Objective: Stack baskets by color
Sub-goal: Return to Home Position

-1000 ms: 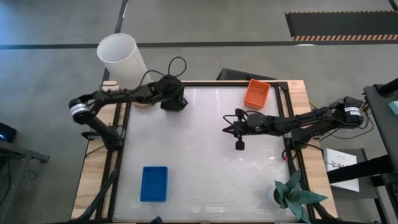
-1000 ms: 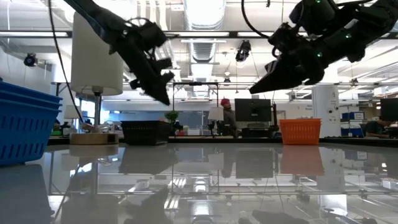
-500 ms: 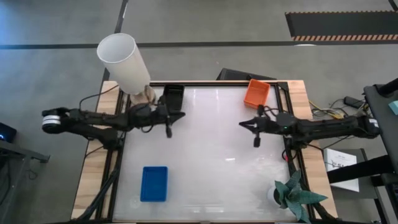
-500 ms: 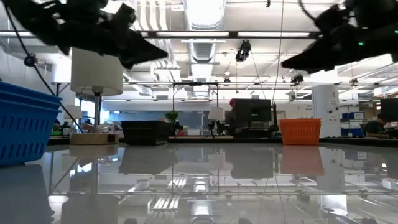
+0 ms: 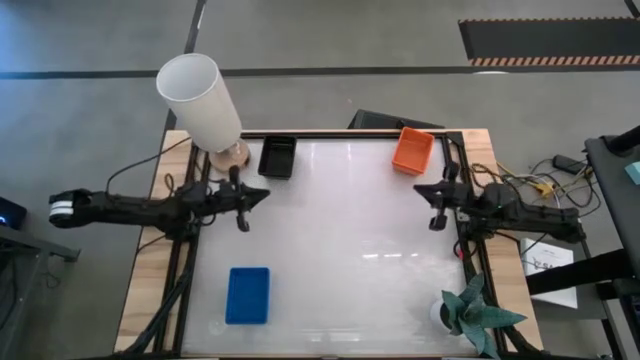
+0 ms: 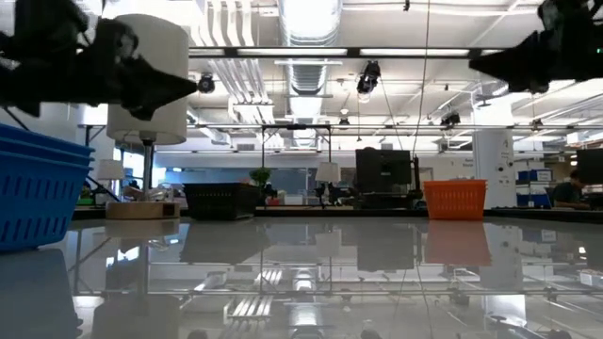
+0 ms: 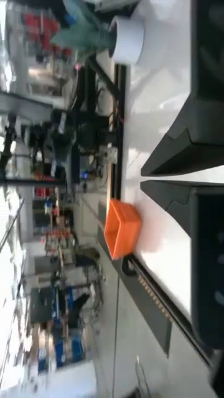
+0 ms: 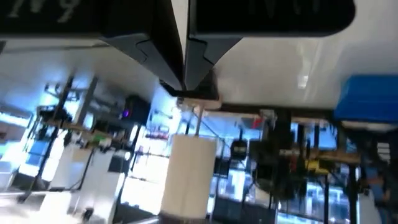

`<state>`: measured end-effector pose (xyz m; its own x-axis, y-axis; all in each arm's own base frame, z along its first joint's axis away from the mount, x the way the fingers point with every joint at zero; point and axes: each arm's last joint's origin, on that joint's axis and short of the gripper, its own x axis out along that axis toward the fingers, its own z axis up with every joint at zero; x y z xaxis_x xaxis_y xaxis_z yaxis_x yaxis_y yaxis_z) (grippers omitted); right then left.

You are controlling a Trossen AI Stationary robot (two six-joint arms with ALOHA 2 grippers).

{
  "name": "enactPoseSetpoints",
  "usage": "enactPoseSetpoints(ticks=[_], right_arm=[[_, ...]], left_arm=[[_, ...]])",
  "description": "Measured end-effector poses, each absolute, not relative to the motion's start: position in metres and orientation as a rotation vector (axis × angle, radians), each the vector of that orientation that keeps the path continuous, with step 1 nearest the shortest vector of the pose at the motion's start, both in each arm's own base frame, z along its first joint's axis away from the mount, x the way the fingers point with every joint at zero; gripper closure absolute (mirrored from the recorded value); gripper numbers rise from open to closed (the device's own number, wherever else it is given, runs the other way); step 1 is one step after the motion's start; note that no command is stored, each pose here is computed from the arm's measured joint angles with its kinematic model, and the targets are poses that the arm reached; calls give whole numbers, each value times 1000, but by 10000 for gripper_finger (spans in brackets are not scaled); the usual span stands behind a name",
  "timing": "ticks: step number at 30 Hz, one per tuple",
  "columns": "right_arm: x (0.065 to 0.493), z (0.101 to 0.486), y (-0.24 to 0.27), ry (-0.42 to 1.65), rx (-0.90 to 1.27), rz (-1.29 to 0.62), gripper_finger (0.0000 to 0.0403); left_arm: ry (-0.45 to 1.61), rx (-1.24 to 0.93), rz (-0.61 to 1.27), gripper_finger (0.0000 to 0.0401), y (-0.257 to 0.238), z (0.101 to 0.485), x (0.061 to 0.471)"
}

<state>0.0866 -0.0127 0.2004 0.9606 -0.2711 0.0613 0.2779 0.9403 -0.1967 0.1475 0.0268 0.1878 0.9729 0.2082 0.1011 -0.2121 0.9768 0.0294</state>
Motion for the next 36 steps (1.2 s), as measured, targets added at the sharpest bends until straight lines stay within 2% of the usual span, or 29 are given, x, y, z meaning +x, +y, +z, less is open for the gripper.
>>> enactPoseSetpoints(ticks=[4, 6, 19, 24, 36], right_arm=[[90, 196, -14, 18, -207, -292, 394], [90, 196, -14, 4, -178, -304, 394], [93, 175, -15, 21, -118, -316, 394], [96, 171, -15, -29, -84, -328, 394], [98, 168, -16, 5, -111, -328, 394]], left_arm=[[-116, 23, 279, 396, 26, 178, 132], [-56, 21, 293, 396, 26, 173, 128], [-134, 29, 393, 396, 23, 179, 93], [-70, 36, 433, 396, 25, 175, 96], [16, -17, 454, 396, 26, 165, 99]])
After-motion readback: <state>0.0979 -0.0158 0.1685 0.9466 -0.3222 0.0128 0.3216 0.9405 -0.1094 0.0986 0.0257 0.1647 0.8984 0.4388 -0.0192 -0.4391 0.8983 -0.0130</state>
